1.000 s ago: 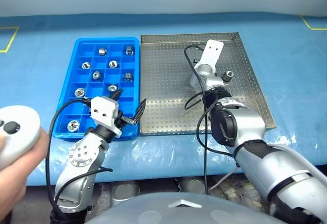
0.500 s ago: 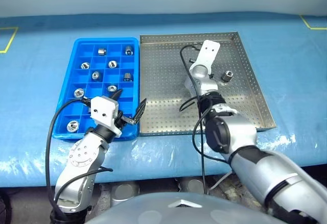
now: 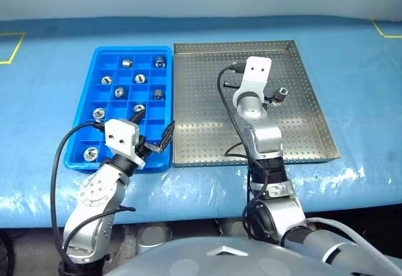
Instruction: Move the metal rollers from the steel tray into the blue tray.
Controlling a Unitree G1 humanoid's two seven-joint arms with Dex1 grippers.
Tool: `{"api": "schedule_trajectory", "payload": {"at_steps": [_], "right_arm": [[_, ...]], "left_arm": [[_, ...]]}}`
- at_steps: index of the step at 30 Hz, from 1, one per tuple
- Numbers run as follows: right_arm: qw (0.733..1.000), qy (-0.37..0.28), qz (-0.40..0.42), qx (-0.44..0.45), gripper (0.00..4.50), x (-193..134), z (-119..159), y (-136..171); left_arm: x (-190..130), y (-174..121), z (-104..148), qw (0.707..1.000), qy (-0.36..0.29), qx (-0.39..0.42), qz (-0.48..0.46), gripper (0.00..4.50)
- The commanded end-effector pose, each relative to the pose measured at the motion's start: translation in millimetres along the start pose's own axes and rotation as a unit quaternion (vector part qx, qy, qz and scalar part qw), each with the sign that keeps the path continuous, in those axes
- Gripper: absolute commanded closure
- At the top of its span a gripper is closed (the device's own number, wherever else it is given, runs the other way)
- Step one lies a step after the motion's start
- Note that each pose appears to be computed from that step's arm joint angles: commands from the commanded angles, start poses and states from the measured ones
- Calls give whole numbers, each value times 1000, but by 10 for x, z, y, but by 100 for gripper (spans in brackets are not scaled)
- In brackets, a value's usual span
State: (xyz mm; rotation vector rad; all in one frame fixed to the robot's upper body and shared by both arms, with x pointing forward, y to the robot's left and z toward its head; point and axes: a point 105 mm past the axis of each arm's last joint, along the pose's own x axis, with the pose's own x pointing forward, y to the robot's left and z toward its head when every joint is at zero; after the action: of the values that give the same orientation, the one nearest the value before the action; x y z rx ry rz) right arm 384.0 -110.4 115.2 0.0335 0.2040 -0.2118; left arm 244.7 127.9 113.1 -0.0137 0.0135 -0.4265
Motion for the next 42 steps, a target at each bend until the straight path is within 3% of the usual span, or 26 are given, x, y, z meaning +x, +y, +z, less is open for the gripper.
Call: {"api": "schedule_trajectory", "payload": {"at_steps": [1, 10, 11, 13, 18, 25, 31, 36, 42], "right_arm": [[999, -9, -9, 40, 448, -20, 132, -15], [993, 44, -49, 97, 448, 88, -21, -16], [992, 47, -56, 99, 431, 113, -30, -4], [990, 57, -75, 109, 391, 178, -59, -1], [985, 47, -127, 109, 222, 277, 3, -62], [989, 16, -89, 117, 4, 254, 213, 154], [993, -25, -50, 108, 4, 238, 417, 289], [979, -17, -186, 84, 4, 304, 279, -80], [962, -9, -260, 85, 4, 352, 170, -250]], "left_arm": [[16, -52, 134, 1000, -28, 6, -12, 0], [72, -100, 116, 999, -28, -2, -29, 0], [83, -106, 110, 999, -27, -2, -32, 0], [101, -122, 107, 999, -26, -3, -39, 0], [107, -105, 91, 999, -23, -2, -39, 0], [93, -84, 70, 999, -21, -5, -32, 0], [101, -81, 60, 999, -19, -5, -33, 0], [96, -72, 42, 999, -19, -10, -28, 0], [85, -73, 17, 999, -17, -13, -26, 0]]}}
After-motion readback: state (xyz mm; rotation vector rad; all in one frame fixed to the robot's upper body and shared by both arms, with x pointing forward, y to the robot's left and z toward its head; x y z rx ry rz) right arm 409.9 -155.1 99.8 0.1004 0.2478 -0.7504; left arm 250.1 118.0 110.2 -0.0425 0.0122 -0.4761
